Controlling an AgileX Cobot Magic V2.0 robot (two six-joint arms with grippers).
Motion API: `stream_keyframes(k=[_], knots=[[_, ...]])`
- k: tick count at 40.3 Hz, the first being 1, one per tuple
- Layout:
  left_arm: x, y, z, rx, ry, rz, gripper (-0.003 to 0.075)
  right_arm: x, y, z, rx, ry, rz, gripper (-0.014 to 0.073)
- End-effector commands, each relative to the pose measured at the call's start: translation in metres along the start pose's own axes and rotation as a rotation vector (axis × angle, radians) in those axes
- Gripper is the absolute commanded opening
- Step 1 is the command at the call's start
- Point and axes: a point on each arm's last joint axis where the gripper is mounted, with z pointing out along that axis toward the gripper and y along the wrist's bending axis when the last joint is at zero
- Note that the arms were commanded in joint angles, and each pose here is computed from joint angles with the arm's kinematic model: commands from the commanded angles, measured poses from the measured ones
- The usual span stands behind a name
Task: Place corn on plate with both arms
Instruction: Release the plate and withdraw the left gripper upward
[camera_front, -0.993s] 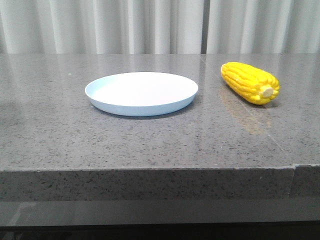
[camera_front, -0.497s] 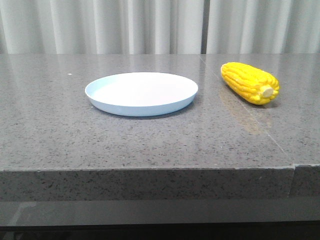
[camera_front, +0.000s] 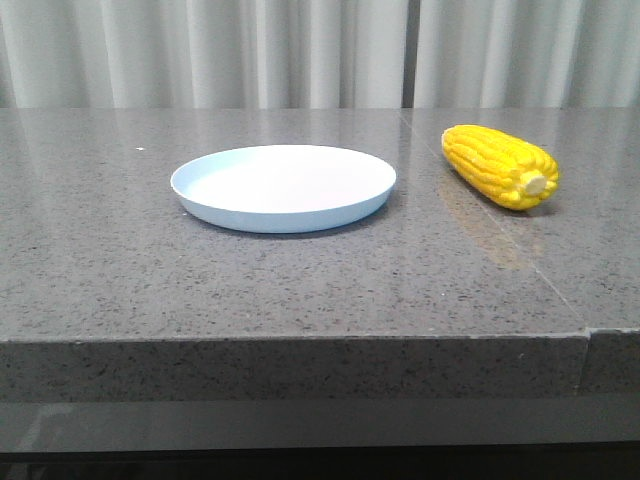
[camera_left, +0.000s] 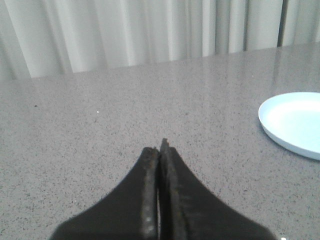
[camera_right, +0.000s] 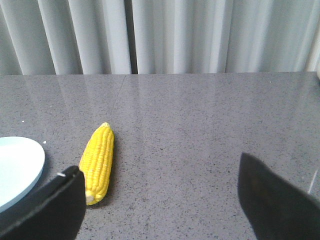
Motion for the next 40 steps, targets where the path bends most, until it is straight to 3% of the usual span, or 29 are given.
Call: stream_keyframes(k=[1,20,28,40], knots=[[-0.014,-0.001,-0.003,0.019,-0.090,-0.004,-0.0020,-0.017,0.001,-0.001,-0.001,-0.095,-0.005,0.0643],[-0.014,-0.001,-0.003,0.019,-0.090,-0.004,-0.0020,-0.022,0.001,0.002,-0.002,-0.114,-0.005,0.0643],[-0.014,-0.001,-0.003,0.019,-0.090,-0.004,-0.0020,-0.041,0.002,0.048,0.009,0.032,-0.003,0.0643],[-0.014,-0.001,-0.003,0.019,-0.090,-0.004,-0.0020,-0.048,0.018,0.141,-0.044,0.408,0.082,0.0643]])
